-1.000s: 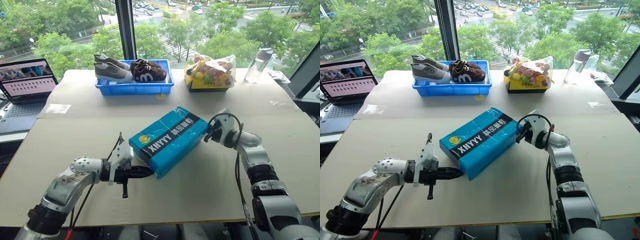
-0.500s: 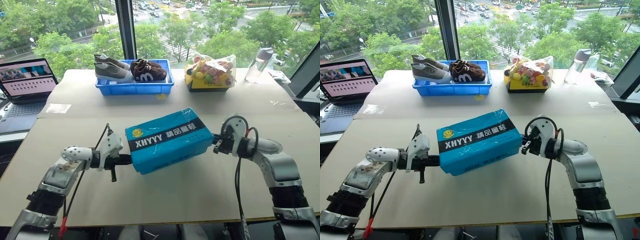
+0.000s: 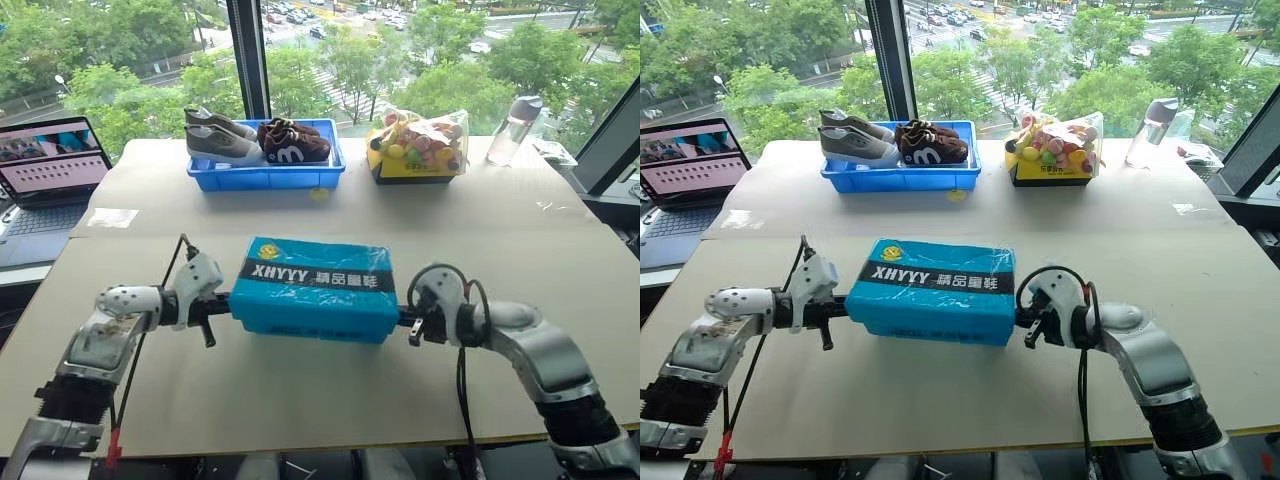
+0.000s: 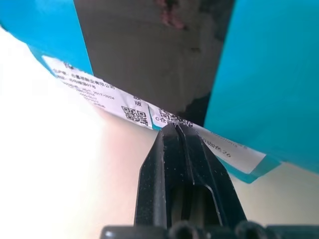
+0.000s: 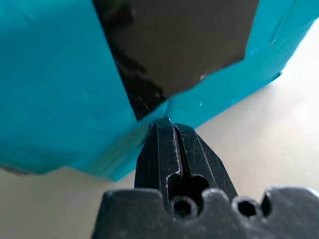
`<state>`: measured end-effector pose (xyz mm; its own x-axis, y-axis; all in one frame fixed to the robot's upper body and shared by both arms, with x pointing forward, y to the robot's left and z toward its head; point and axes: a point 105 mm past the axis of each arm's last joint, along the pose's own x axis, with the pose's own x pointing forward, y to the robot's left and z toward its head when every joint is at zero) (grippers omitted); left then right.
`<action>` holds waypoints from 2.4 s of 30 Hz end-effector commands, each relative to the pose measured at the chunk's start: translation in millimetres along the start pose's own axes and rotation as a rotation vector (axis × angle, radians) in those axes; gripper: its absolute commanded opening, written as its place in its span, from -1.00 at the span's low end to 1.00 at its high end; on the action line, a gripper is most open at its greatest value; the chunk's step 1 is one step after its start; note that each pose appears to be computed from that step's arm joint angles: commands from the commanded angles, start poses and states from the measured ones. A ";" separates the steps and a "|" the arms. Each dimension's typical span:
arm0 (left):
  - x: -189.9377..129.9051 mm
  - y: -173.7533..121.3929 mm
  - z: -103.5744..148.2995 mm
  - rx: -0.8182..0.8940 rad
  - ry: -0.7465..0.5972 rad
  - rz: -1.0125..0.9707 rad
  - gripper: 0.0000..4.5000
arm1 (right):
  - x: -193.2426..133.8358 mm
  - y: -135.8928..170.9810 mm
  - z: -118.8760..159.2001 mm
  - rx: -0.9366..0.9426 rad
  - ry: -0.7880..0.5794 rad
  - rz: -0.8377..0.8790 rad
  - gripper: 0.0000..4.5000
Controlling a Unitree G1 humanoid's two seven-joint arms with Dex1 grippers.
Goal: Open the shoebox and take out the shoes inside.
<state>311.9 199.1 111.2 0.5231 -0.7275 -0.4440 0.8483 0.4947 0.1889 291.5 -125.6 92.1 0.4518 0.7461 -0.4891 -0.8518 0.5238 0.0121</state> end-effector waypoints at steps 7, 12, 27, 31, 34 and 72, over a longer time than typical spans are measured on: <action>-4.7 -38.0 5.7 0.006 0.033 -0.117 -1.00 | -13.1 -34.7 -16.8 -0.028 0.078 -0.029 -0.98; -21.4 -0.4 1.2 0.078 0.093 0.086 -1.00 | -43.0 -62.6 -25.1 -0.045 0.127 -0.101 -0.98; -123.9 58.4 181.9 0.203 -0.455 0.222 0.95 | -102.7 -15.3 -0.5 0.040 0.075 0.303 -1.00; -109.4 31.1 174.7 0.186 -0.402 0.044 0.98 | -80.1 -6.2 -2.8 0.076 0.058 0.343 -1.00; -105.8 17.3 168.0 0.166 -0.366 -0.027 0.98 | -61.6 -2.5 -12.0 0.097 0.072 0.352 -1.00; -141.6 -26.8 131.9 0.079 -0.239 -0.007 0.98 | -14.7 -82.4 180.1 0.287 -0.690 0.142 -1.00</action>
<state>229.9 228.9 279.5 0.5094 -0.8263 -0.2404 0.8566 0.4603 0.2331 393.6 -97.6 250.8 0.4260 0.8847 0.1892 -0.8763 0.3516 0.3294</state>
